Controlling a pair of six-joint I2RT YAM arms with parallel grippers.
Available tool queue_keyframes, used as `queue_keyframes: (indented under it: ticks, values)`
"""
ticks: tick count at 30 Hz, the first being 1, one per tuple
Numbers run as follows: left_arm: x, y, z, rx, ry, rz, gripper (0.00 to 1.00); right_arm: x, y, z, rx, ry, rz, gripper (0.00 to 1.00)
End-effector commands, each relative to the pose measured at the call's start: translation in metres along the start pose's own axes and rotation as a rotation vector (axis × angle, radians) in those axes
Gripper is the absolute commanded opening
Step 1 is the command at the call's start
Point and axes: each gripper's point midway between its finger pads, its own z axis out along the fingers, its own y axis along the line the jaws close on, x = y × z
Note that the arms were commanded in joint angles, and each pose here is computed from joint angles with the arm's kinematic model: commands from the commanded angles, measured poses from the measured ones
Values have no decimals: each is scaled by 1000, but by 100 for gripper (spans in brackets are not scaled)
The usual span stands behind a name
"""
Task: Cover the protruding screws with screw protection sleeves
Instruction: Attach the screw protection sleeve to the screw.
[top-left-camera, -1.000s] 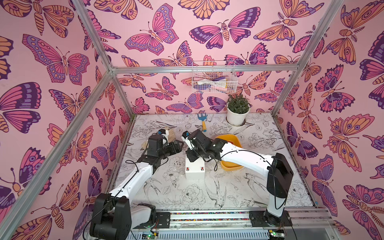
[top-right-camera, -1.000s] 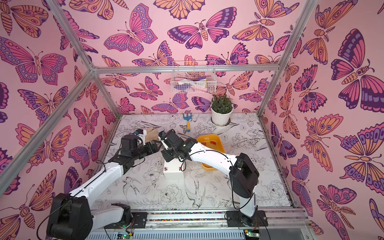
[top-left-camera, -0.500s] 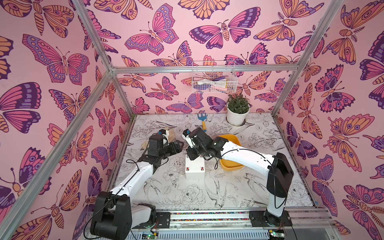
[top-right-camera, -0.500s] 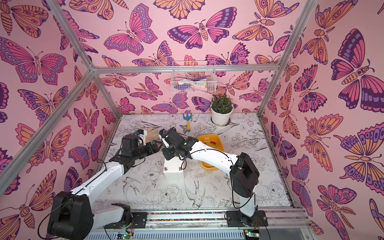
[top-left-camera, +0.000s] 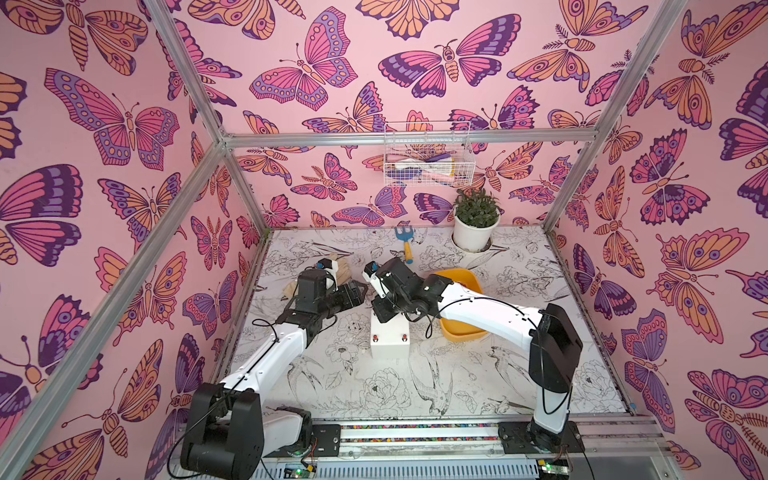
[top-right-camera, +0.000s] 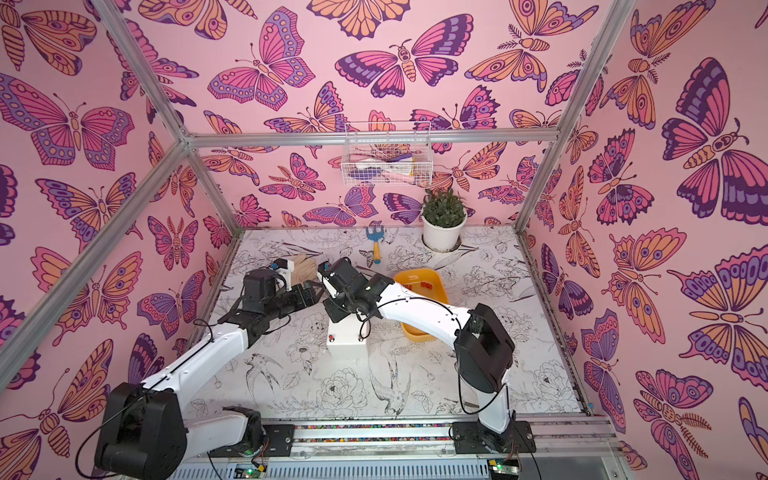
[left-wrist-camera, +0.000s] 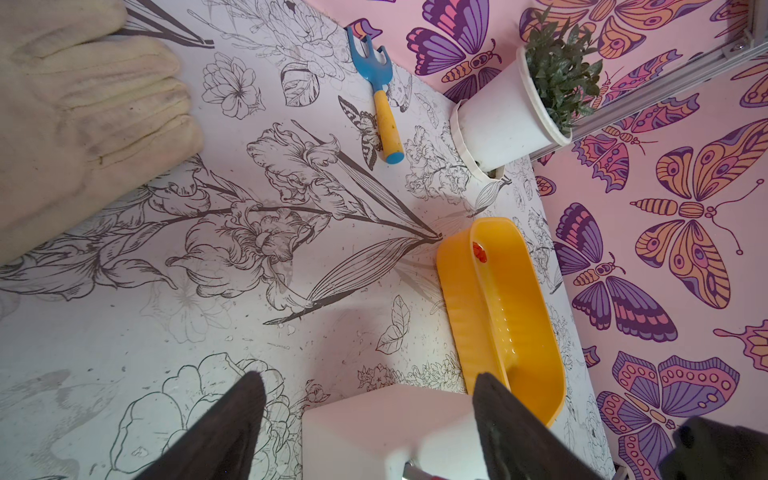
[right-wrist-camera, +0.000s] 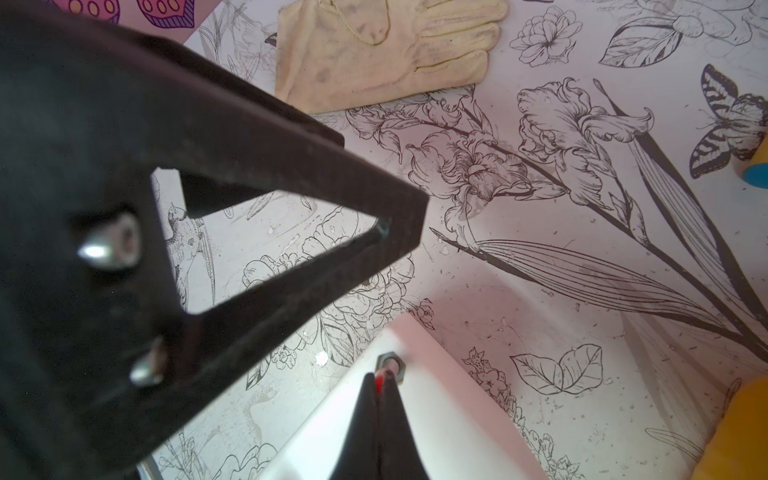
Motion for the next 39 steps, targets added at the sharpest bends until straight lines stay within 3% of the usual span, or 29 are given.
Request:
queue_keyframes:
  ticks: [1,39]
  values:
    - [-2,1,1,6,-6,8,81,-4,0,0,-5,4,3,0]
    - [-2,1,1,5,-5,7,81,6,-4,5,-4,24,25,0]
